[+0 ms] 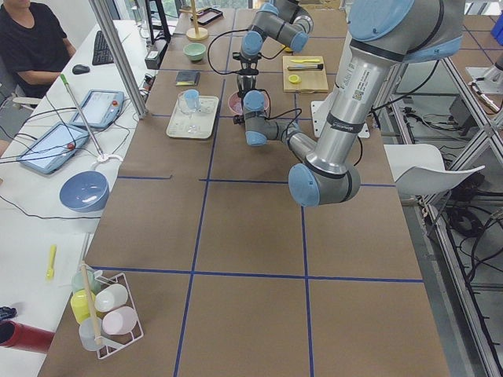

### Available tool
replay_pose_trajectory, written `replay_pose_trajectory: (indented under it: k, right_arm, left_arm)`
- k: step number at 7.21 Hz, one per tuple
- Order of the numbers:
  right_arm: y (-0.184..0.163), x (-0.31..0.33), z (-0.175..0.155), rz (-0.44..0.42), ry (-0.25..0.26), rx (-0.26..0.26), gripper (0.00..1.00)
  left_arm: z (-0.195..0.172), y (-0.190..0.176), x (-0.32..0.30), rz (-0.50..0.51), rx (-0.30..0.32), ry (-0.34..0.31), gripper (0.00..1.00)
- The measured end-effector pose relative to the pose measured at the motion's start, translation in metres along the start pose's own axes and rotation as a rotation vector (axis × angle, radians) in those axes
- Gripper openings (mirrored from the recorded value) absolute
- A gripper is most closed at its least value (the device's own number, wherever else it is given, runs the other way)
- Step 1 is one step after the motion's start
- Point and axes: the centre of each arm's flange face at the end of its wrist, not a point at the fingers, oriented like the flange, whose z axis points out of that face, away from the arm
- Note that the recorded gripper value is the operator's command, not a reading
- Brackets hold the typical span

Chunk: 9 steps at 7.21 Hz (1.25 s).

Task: Put ice in cup with scoop
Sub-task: 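Push the scoop down into the ice cubes with the right gripper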

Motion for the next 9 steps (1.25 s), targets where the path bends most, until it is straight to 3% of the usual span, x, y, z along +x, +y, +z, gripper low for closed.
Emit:
replay_pose_trajectory:
  k: [5, 9]
  right_arm:
    - [-0.017, -0.014, 0.001, -0.03, 0.008, 0.001, 0.0]
    - [-0.031, -0.014, 0.016, -0.019, 0.036, 0.06, 0.0]
  left_arm:
    - [0.0, 0.0, 0.0, 0.003, 0.0, 0.0, 1.0]
    - [0.0, 0.0, 0.0, 0.004, 0.002, 0.0, 1.0]
